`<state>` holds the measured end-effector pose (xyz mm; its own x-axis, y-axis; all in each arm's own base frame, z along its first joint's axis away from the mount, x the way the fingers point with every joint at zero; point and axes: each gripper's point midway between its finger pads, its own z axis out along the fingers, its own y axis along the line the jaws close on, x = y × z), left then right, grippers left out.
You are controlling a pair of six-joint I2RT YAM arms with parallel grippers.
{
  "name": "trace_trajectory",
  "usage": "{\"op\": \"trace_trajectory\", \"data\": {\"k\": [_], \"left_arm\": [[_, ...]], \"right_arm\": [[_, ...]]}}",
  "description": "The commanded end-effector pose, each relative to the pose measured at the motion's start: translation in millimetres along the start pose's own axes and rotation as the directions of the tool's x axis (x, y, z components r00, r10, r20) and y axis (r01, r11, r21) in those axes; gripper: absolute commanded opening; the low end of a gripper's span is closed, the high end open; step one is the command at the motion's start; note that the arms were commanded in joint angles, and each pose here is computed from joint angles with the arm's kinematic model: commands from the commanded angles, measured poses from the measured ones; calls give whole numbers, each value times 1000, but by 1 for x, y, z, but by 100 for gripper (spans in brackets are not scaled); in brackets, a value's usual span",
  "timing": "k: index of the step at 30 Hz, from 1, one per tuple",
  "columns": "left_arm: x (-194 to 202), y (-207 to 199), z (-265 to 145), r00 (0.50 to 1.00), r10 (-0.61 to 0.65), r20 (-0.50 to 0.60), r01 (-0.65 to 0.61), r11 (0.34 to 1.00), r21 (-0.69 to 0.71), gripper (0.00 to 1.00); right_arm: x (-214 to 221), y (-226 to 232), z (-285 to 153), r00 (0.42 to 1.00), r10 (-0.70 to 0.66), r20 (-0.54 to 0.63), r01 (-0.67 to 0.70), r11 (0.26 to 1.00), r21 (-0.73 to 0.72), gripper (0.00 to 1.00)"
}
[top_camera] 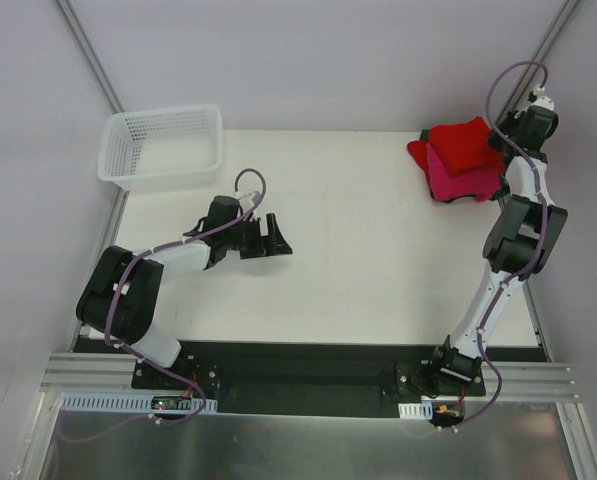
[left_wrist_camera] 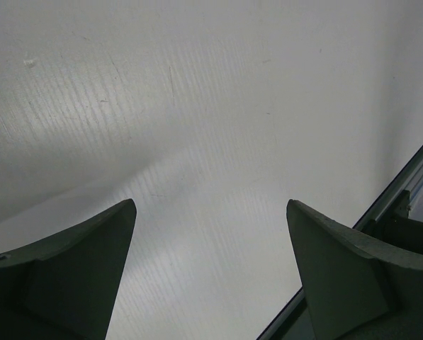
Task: Fold and stack the t-shirts
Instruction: Put the neatly folded tshirt into the corner of the board with the right arm
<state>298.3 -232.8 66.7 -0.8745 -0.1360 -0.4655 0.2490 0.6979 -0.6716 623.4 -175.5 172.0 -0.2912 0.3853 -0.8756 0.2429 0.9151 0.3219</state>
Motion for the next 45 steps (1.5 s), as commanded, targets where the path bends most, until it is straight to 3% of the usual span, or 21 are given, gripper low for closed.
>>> {"op": "trace_trajectory", "data": {"k": [1,9,12,13,16,17,18,19,20,21,29,34,45], "left_arm": [[-17,-20,-12,997,47,59,-51,997,57,88],[-23,-28,-17,994,74,75,-79,994,76,89],[-27,-33,-20,992,89,87,-96,991,88,90],[-28,-35,-21,992,92,91,-100,991,89,90],[-35,-38,-25,988,108,110,-118,990,80,93],[-42,-41,-28,984,117,133,-127,989,69,94],[-43,-40,-30,984,115,136,-124,991,57,96],[-46,-40,-32,982,118,144,-126,991,45,99],[-53,-42,-37,976,127,174,-133,991,25,99],[-56,-42,-39,974,130,186,-135,991,12,99],[-72,-51,-73,954,173,246,-156,984,-85,99],[-73,-32,-94,954,167,248,-107,965,-239,99],[-65,-9,-134,928,205,311,-66,912,-405,99]], "right_arm": [[-101,54,-62,979,-3,205,21,996,-88,1],[-89,77,-85,987,16,157,3,993,-120,3],[-69,87,-94,994,55,96,-39,987,-155,11],[-66,94,-98,995,60,78,-46,984,-172,24],[-42,115,-112,998,66,-24,-70,975,-213,43],[-36,119,-119,997,65,-44,-73,973,-219,53],[-30,128,-124,996,63,-56,-75,970,-230,56],[-26,132,-137,996,59,-62,-72,969,-236,77],[-21,134,-144,995,62,-77,-78,970,-232,83],[-18,141,-151,994,64,-83,-83,966,-244,97],[23,180,-235,980,29,-199,-85,956,-282,96],[51,201,-287,969,-88,-231,22,961,-275,96],[116,172,-352,961,-213,-175,167,954,-248,96]]}}
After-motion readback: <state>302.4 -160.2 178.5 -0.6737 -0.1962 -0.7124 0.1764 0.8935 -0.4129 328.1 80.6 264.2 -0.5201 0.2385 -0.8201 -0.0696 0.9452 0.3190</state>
